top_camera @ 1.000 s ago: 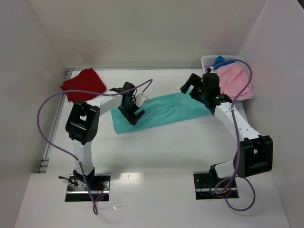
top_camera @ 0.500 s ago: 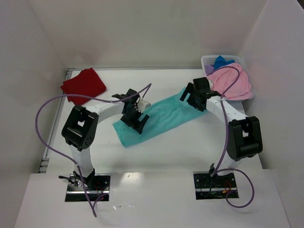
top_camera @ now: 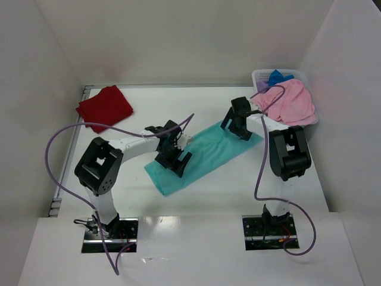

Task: Fold and stack the t-shirts
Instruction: Rotate the tshirt 90 degrees

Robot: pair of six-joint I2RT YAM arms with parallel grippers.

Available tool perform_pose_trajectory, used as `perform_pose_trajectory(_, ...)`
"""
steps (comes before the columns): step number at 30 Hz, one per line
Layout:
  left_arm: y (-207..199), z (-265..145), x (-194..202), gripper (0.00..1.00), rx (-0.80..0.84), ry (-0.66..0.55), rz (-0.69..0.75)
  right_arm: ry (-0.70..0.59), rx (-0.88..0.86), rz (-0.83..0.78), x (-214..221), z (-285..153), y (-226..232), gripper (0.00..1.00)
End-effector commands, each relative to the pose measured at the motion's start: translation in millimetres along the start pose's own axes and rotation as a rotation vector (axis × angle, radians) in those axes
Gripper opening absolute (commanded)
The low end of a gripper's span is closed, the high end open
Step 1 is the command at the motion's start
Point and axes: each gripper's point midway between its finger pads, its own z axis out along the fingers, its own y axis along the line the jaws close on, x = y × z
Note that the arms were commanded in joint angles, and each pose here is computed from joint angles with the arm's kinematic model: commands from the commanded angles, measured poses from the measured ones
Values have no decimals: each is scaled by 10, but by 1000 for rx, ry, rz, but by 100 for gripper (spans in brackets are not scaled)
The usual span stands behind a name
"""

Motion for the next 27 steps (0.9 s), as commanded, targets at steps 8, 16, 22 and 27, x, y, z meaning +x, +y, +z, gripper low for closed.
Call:
perform_pose_trajectory(8,-160,44,434,100,4,100,-124,-48,56,-52,29,321,364,100)
perform_pose_trajectory(16,-185,60,476,100,4,111,-127,-41,-10,-60,50,486,740,100)
perform_pose_trajectory(22,-291,86,442,100,30,110,-125,-36,-94,-117,17,644,1204,100)
perform_pose_trajectory(27,-364,116,354,100,36,97,-97,-21,-171,-183,141,733,1650,100)
